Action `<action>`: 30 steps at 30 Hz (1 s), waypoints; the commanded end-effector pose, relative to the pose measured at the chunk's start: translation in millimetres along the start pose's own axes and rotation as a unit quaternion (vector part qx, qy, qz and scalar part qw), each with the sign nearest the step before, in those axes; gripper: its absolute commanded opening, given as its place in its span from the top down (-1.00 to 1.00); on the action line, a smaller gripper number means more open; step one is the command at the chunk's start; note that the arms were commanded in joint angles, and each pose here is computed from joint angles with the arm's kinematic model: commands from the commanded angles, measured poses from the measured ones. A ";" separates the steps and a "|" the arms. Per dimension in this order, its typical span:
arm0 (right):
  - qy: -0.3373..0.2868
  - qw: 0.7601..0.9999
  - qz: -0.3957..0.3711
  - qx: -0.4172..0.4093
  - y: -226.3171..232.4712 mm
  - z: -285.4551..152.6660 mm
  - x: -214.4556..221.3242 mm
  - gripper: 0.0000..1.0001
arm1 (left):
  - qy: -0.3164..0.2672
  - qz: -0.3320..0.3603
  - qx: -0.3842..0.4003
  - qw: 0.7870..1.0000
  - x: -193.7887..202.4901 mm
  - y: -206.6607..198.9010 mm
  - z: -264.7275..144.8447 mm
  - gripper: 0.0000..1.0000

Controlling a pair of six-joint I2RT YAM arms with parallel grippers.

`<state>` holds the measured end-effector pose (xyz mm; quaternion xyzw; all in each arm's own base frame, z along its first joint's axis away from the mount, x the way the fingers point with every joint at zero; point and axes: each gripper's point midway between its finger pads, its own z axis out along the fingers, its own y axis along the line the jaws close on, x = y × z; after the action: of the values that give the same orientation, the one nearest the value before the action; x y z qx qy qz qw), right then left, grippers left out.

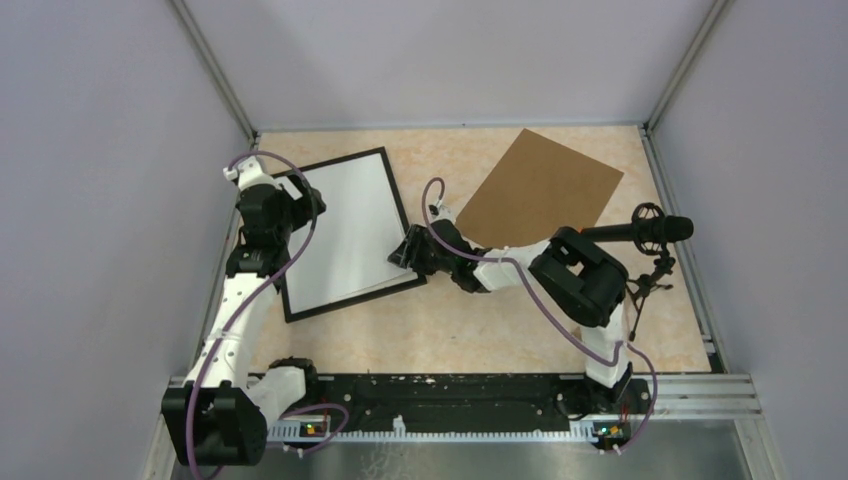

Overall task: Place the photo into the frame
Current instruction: Turn over the photo from the photo frame, then adjust the photo frame item at the center of the board.

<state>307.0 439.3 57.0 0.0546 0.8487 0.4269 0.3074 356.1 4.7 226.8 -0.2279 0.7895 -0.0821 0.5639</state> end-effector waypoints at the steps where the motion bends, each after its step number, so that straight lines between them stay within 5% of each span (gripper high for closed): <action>1: -0.014 0.994 -0.100 0.040 18.8 -34.9 -26.1 -0.20 | -0.031 0.000 0.022 0.999 -16.3 -8.3 -5.4 -0.97; 5: -0.029 0.979 -0.174 0.100 12.4 -77.9 -53.9 -0.82 | -0.035 0.020 0.059 0.997 -20.2 -19.8 -14.9 -0.97; 7: -0.030 0.967 -0.218 0.125 0.3 -101.9 -64.5 -0.97 | -0.029 0.031 0.094 0.995 -16.7 -31.0 -19.6 -0.97; 11: -0.034 0.939 -0.265 0.218 -50.9 -141.9 -90.8 -0.98 | 0.003 0.032 0.214 0.976 -0.9 -71.5 -26.9 -0.97; 15: -0.034 0.942 -0.200 0.268 -109.4 -163.9 -118.8 -0.98 | 0.091 0.018 0.316 0.944 42.5 -127.9 -23.2 -0.97; 25: -0.025 0.908 -0.075 0.410 -192.5 -187.5 -148.8 -0.98 | 0.264 0.066 0.371 0.888 161.3 -256.0 31.5 -0.97; 30: -0.018 0.911 -0.047 0.410 -209.2 -194.7 -146.7 -0.97 | 0.294 0.117 0.337 0.886 208.9 -282.5 71.0 -0.97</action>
<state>343.6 127.2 48.0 0.1186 0.9489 0.0110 0.2921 423.8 -307.3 142.2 0.0822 0.8576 -0.3653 0.3524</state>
